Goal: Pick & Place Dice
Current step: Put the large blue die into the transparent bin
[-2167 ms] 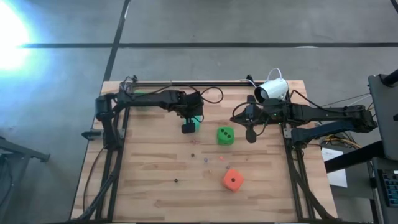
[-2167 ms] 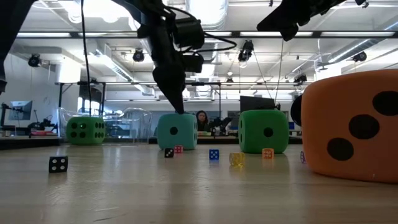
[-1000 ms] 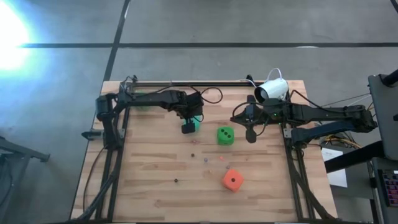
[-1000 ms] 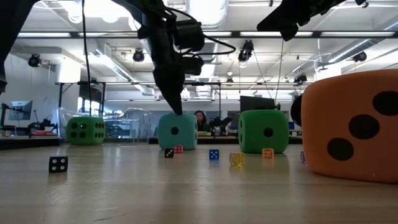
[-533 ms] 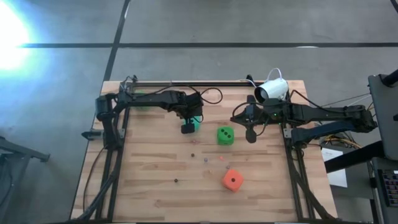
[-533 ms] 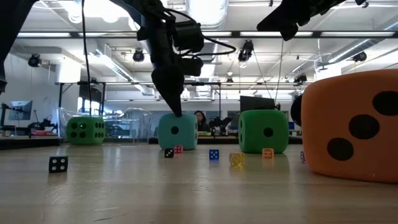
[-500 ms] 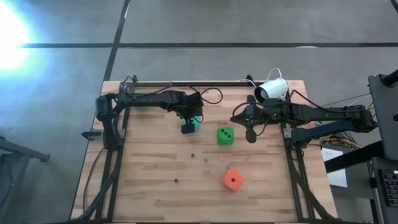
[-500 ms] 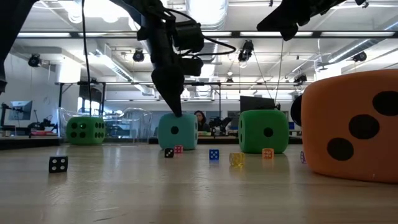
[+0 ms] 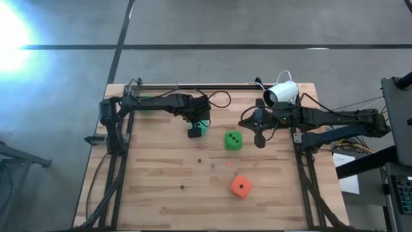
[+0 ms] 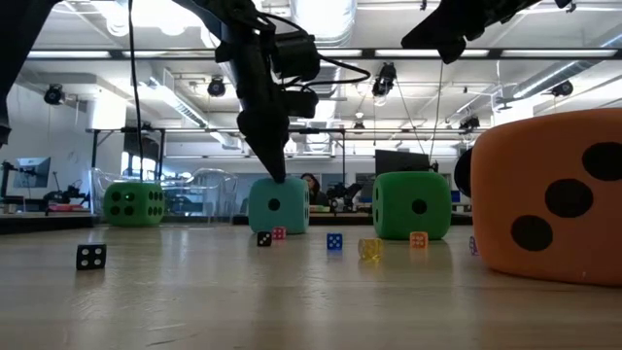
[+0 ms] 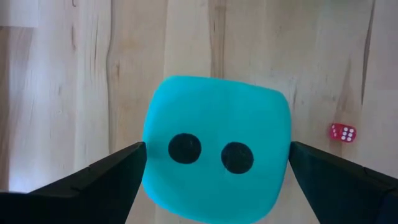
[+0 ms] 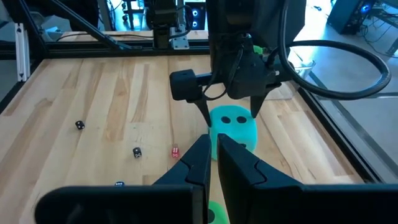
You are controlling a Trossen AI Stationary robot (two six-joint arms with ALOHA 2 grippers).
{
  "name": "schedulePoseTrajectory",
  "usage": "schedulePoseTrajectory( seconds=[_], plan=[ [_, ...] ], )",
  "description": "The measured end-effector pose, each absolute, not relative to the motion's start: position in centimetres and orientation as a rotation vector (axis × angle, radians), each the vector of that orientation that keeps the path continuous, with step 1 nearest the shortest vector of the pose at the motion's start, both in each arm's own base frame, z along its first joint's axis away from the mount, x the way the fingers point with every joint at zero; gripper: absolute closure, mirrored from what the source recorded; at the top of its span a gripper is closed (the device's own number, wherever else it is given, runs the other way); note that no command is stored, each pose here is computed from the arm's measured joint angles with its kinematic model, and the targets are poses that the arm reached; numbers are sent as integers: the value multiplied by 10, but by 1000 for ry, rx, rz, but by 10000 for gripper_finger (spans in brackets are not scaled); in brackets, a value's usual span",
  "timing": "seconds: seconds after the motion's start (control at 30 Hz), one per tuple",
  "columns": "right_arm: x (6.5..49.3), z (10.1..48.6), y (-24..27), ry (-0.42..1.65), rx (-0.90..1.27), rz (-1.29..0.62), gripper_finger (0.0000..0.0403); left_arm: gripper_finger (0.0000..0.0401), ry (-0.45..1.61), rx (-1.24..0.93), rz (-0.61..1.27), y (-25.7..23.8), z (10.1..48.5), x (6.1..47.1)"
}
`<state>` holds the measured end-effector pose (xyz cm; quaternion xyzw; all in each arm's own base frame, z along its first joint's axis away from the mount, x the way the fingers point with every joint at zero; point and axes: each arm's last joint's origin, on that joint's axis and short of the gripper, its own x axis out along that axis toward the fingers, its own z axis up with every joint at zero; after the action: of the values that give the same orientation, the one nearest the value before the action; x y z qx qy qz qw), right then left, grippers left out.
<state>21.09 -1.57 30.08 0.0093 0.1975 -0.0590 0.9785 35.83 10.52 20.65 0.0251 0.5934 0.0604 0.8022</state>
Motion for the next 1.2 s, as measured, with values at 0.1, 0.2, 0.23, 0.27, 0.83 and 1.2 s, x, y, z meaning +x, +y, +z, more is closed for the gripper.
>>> schedulePoseTrajectory(
  seconds=[0.1, 0.2, 0.23, 0.27, 0.83, 1.2],
  plan=[
    [211, 301, -16, 398, 20, -119, 376, 7, 1271, 52, 131, 105, 206, 358],
    [211, 301, -16, 398, 22, -119, 376, 7, 1250, 57, 138, 106, 202, 359],
    [211, 301, -16, 398, 22, -119, 376, 7, 1244, 60, 143, 106, 199, 359],
    [211, 301, -16, 398, 22, -119, 376, 7, 1239, 61, 145, 106, 198, 359],
    [211, 301, -16, 398, 22, -119, 376, 7, 1239, 57, 107, 95, 191, 358],
    [211, 301, -16, 398, 20, -119, 376, 7, 1234, 96, 10, 64, 198, 368]
  ],
)
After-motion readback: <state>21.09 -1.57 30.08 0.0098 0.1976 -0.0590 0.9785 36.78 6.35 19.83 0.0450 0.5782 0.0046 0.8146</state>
